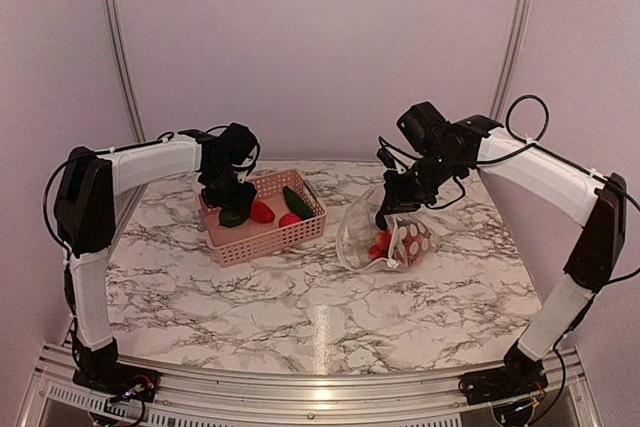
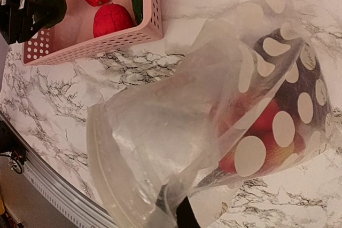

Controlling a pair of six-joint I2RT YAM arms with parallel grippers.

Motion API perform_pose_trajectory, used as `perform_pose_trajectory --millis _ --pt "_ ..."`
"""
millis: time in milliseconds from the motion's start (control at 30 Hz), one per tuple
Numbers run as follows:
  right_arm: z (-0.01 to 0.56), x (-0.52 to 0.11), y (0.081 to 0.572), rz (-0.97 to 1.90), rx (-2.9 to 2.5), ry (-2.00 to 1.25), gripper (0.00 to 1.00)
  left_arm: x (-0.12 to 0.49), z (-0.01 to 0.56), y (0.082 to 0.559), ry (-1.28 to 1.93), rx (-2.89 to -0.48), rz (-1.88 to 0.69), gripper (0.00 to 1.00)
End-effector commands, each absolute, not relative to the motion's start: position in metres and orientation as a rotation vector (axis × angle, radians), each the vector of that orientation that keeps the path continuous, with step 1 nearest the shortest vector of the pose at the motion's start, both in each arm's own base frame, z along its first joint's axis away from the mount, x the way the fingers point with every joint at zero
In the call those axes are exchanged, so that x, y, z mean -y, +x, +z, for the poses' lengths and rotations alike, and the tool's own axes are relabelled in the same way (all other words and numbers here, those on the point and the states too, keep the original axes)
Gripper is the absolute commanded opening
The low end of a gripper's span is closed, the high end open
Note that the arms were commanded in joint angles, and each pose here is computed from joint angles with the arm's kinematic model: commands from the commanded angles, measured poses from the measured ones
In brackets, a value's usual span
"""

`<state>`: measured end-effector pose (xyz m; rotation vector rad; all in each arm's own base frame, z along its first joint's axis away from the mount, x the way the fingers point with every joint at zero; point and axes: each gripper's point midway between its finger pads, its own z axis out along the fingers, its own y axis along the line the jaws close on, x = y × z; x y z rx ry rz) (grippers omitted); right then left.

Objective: Place the food in the zip-top bag and seal the zipper
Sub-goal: Pick up the fake vegetable from the bin.

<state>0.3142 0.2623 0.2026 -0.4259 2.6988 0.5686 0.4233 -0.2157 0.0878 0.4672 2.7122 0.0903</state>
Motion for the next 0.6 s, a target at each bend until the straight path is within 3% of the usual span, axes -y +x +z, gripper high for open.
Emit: perform_pose_trajectory --millis 0,300,567 --pt "0.226 -0.268 0.311 0.615 -2.655 -0.418 0.00 0.240 0.163 0.425 0.368 -2.568 -0.109 0.54" --pt "0.250 -0.274 0.300 0.638 -2.654 -0.391 0.00 0.309 0.250 0.400 0.323 -2.267 -0.547 0.49" --pt "0.268 -0.265 0.292 0.578 -2.686 -0.341 0.00 0.352 0.327 0.347 0.382 -1.994 -0.922 0.47"
